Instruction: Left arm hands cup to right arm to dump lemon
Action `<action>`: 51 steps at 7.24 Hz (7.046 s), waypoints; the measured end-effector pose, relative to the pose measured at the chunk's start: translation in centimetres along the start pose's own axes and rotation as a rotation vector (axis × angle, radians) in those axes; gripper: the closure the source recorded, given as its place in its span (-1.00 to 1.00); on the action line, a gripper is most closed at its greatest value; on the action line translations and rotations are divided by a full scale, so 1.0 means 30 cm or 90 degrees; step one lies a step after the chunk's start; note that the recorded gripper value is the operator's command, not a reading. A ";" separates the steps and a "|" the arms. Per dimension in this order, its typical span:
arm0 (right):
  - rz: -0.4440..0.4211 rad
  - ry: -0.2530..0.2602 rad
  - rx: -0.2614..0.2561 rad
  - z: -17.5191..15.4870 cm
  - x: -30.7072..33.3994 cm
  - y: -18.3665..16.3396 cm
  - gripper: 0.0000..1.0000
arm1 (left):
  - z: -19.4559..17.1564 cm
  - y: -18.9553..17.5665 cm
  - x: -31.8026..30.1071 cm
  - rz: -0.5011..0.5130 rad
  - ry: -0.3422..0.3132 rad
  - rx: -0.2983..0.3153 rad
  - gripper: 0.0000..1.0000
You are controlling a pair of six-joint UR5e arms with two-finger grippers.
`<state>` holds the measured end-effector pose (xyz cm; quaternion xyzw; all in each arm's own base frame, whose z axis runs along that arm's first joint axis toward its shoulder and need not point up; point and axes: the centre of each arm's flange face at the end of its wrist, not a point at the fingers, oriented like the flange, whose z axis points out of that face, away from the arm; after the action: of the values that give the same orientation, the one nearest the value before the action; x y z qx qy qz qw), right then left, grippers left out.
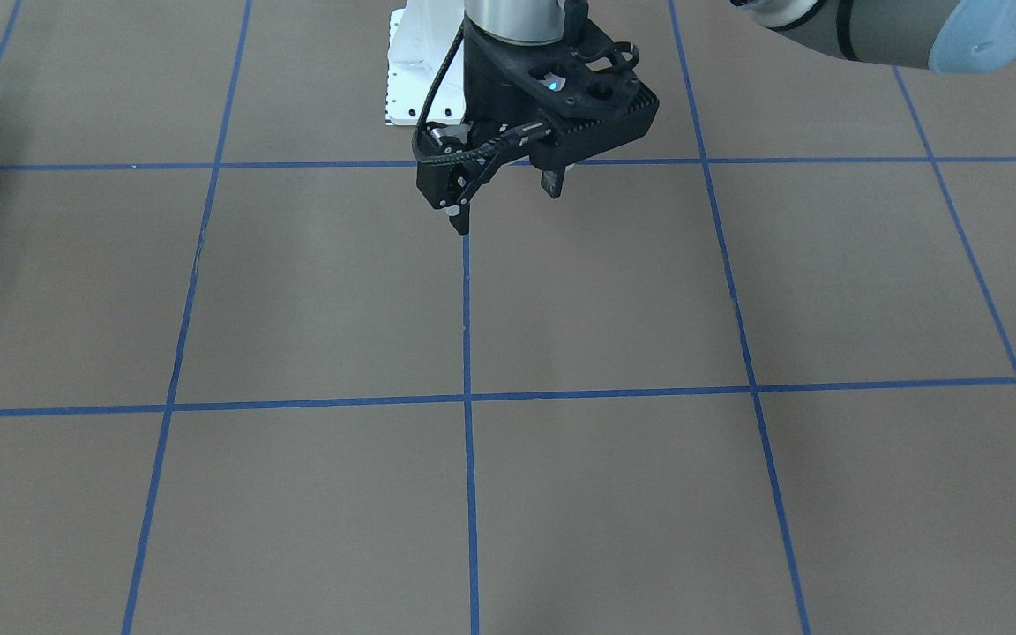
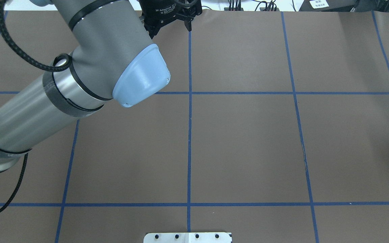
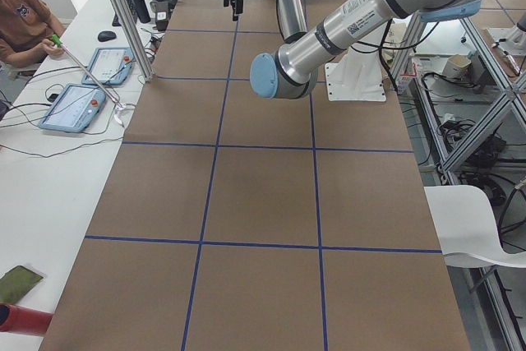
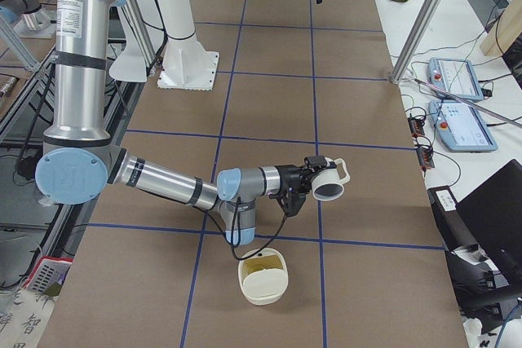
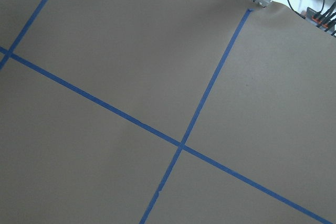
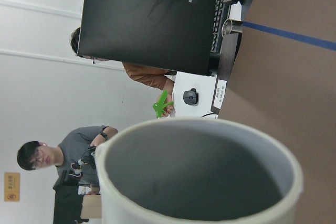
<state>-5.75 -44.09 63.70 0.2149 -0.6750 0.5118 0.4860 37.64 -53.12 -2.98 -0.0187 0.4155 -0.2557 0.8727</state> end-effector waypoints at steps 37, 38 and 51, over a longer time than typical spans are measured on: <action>-0.810 0.126 0.073 0.536 -0.411 2.115 0.21 | 0.441 0.175 0.070 0.039 -0.071 -0.160 0.02; -0.810 0.126 0.073 0.536 -0.410 2.116 0.19 | 0.439 0.175 0.071 0.039 -0.071 -0.161 0.04; -0.797 0.112 0.065 0.510 -0.429 2.119 -1.00 | 0.428 0.176 0.072 0.036 -0.074 -0.162 1.00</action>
<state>-56.90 -36.14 21.72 0.5488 -0.3535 0.1777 0.7364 50.48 -51.83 2.58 -0.1320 0.3939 -0.1749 0.8927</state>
